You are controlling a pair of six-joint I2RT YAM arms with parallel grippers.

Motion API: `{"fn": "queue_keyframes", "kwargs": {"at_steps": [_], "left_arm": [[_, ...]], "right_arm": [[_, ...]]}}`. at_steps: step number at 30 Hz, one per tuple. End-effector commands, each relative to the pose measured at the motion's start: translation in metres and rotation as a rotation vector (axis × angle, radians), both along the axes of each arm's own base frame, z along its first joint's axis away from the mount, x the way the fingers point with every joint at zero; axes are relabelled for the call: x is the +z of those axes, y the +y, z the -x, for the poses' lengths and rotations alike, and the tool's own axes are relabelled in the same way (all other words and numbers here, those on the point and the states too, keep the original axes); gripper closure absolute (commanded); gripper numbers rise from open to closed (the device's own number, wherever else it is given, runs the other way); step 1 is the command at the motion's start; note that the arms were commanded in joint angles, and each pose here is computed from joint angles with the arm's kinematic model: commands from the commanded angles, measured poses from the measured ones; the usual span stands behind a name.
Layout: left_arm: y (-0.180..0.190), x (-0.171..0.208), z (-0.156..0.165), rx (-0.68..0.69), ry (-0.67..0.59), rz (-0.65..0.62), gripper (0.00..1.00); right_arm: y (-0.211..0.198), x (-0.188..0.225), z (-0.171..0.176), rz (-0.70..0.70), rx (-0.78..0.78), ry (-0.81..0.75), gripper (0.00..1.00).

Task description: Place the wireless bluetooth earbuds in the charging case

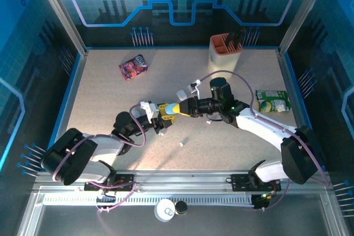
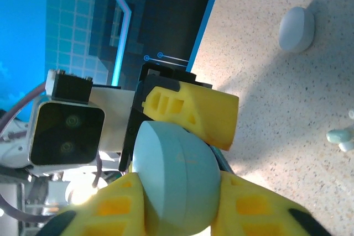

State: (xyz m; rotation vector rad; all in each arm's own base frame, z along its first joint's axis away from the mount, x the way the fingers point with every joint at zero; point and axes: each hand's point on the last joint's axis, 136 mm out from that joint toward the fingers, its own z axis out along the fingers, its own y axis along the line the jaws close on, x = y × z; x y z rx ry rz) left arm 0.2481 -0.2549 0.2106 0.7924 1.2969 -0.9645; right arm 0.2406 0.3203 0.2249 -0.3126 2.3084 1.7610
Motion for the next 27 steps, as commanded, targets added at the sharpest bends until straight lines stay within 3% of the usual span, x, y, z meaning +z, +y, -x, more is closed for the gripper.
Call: {"fn": "queue_keyframes", "kwargs": {"at_steps": [1, 3, 8, 12, 18, 27], "left_arm": [[-0.004, 0.002, 0.008, -0.034, -0.032, 0.002, 0.61], [-0.004, 0.002, 0.007, -0.03, -0.033, 0.001, 0.57], [-0.001, -0.004, 0.007, -0.011, -0.023, -0.016, 0.24], [0.006, -0.014, 0.002, 0.053, 0.003, -0.069, 0.02], [0.019, -0.026, 0.0, 0.136, 0.03, -0.173, 0.01], [0.039, -0.036, -0.004, 0.249, 0.083, -0.262, 0.01]], "right_arm": [[0.004, -0.006, 0.0, 0.003, 0.013, -0.011, 0.85], [0.003, -0.008, 0.0, 0.008, 0.009, -0.018, 0.9], [-0.011, -0.023, -0.01, 0.081, -0.058, -0.047, 0.9], [-0.042, -0.06, -0.028, 0.26, -0.19, -0.069, 0.9], [-0.085, -0.111, -0.049, 0.461, -0.338, -0.046, 0.9], [-0.095, -0.164, -0.061, 0.608, -0.354, -0.006, 0.89]]}}
